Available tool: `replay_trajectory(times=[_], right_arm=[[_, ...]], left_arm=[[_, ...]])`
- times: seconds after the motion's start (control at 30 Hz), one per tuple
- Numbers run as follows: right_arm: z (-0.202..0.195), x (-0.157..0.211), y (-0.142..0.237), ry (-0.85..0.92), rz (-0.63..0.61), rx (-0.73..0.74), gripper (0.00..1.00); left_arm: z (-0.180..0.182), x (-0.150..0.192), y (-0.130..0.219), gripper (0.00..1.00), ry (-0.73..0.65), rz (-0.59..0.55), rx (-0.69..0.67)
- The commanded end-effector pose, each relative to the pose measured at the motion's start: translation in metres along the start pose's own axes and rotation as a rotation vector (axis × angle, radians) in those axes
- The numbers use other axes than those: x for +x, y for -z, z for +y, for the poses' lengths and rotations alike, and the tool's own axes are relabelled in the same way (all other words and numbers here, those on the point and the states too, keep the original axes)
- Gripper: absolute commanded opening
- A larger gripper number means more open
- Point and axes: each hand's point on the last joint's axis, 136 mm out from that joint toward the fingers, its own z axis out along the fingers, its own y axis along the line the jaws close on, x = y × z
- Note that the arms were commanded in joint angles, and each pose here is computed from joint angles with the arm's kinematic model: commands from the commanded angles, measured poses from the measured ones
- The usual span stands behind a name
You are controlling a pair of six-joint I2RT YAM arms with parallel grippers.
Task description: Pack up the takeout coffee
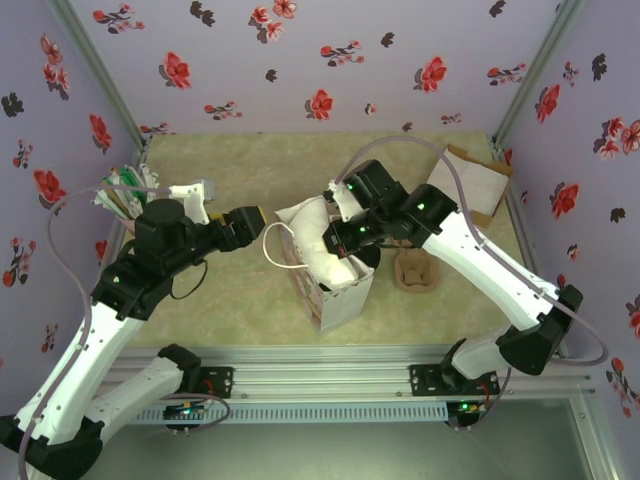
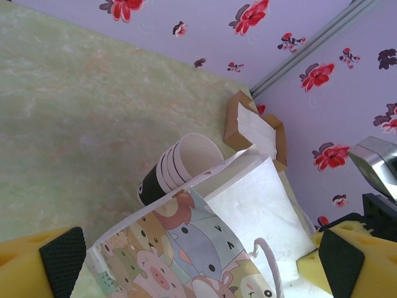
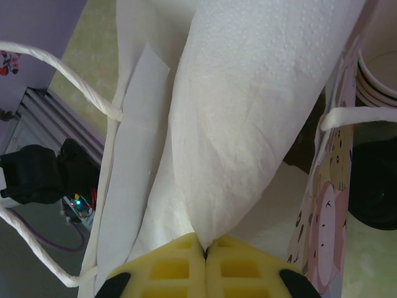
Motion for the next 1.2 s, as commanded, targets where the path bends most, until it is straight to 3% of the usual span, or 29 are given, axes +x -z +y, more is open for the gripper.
replay_trajectory(times=[0.0,0.4,0.73,0.97,1.17], right_arm=[[-0.008,0.004,-0.002,0.051,0.027,0.097,0.00],[0.000,-0.010,0.026,0.121,-0.064,0.173,0.00],[-0.010,0.000,0.010,0.154,0.017,0.273,0.00],[-0.010,0.021,-0.018,0.195,0.137,0.289,0.00],[-0.007,0.012,-0.022,0.197,0.118,0.298,0.00]], left_arm=[[-0.002,-0.004,-0.001,0.99,0.002,-0.024,0.004],[-0.001,-0.004,-0.004,0.99,0.002,-0.021,0.001],[-0.001,-0.004,-0.005,0.99,-0.003,-0.019,0.001],[-0.001,-0.004,-0.006,0.99,-0.003,-0.018,0.001],[-0.001,-0.004,-0.009,0.99,-0.005,-0.014,0.000]])
